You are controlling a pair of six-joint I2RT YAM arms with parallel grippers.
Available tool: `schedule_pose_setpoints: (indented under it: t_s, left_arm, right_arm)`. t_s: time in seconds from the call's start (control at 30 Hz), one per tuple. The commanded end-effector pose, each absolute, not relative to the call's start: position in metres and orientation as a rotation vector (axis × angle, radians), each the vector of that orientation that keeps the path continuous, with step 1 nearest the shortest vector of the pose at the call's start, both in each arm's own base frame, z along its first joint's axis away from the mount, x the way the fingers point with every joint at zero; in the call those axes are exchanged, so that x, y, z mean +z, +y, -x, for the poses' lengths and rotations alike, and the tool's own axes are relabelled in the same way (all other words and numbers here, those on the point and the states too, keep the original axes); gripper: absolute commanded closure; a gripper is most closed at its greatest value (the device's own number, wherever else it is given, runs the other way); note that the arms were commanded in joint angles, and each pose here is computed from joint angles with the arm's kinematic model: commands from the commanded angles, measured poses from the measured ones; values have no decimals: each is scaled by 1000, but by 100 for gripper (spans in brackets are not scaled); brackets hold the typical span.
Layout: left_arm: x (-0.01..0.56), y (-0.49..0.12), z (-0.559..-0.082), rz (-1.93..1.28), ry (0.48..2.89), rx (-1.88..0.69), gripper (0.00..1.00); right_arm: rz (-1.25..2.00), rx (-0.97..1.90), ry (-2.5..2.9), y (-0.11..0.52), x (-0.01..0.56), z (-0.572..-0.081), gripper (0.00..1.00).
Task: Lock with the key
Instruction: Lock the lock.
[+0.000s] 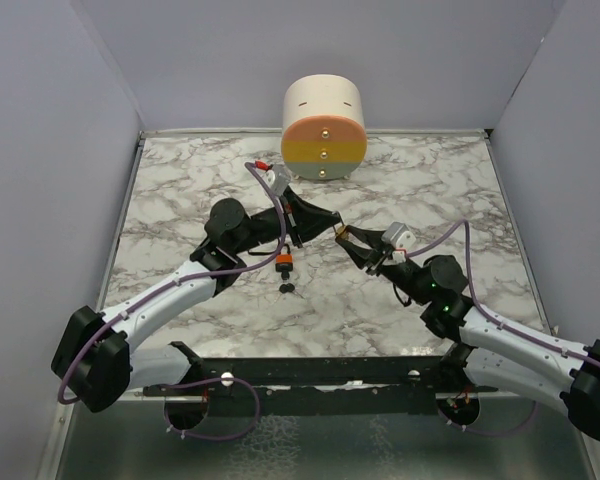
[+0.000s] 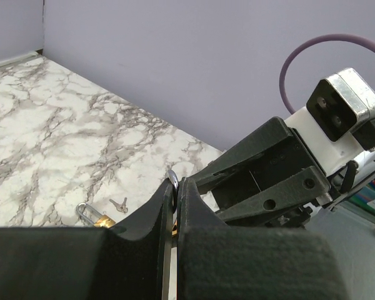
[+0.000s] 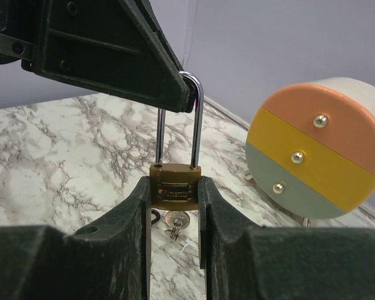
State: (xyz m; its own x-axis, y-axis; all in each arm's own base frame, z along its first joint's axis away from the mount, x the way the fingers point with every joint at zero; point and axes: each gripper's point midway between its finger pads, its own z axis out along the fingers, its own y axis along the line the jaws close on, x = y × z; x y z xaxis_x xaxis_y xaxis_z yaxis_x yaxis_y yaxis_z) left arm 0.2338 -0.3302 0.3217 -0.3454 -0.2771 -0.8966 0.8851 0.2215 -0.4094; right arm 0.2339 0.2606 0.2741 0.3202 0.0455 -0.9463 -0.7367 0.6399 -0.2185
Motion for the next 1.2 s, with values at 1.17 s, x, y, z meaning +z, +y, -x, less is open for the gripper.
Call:
schedule_pose_setpoints:
  t_s: [1.17]
  left_arm:
    - [285, -342, -203, -654, 1524, -1428, 100]
  right_arm:
    - [545, 594, 952, 251, 356, -225, 99]
